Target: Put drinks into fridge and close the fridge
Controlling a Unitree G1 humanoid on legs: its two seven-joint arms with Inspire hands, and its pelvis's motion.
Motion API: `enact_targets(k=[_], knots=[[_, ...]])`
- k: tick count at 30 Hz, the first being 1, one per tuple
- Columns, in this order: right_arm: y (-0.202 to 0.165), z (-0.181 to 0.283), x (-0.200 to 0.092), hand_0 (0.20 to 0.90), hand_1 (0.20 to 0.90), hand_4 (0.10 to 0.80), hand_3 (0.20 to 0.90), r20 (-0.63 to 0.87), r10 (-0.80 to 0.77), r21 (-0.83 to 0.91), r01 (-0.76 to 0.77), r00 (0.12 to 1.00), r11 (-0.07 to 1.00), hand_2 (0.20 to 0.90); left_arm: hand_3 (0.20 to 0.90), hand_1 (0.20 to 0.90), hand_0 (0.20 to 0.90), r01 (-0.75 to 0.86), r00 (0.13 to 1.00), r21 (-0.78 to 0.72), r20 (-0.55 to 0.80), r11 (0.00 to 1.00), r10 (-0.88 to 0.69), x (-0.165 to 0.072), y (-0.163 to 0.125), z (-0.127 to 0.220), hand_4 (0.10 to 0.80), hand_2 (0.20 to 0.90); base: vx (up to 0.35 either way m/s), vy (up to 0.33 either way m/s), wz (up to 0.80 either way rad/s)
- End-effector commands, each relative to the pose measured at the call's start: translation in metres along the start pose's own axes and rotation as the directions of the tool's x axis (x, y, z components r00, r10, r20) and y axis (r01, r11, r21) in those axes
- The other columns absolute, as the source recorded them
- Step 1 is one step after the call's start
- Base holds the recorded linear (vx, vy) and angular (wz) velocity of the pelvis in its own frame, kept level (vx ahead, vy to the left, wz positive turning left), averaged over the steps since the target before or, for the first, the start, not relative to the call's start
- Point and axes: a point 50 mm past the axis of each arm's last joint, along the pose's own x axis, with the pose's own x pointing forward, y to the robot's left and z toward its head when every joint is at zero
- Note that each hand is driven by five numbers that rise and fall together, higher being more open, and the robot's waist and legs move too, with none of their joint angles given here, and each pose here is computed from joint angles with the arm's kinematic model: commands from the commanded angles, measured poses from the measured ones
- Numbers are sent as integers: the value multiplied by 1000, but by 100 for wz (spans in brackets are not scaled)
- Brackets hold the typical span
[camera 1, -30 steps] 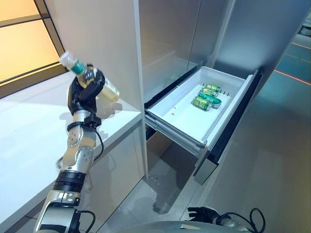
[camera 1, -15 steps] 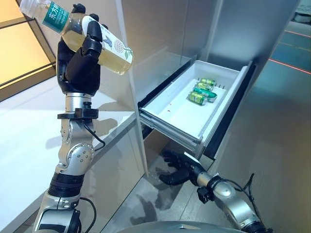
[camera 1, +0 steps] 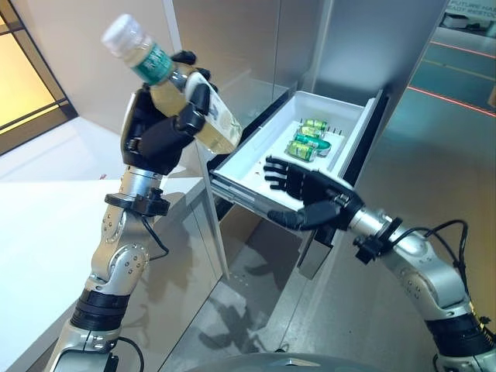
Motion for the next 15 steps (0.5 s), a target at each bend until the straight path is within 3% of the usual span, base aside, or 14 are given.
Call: enact_targets(k=[1,15], knots=[[10,65,12,900,900,800,900,305,82,-139,-41,949,989,900,200,300,300,246,941,132,205,960,-269,38,-37,44,100,300,17,6,-6],[27,82,46,900,900,800,900,285,142,-182,-92,948,979,900,200,300,300,399,883,190,184,897,-432,58,-80,35,100,300,0,0,0]])
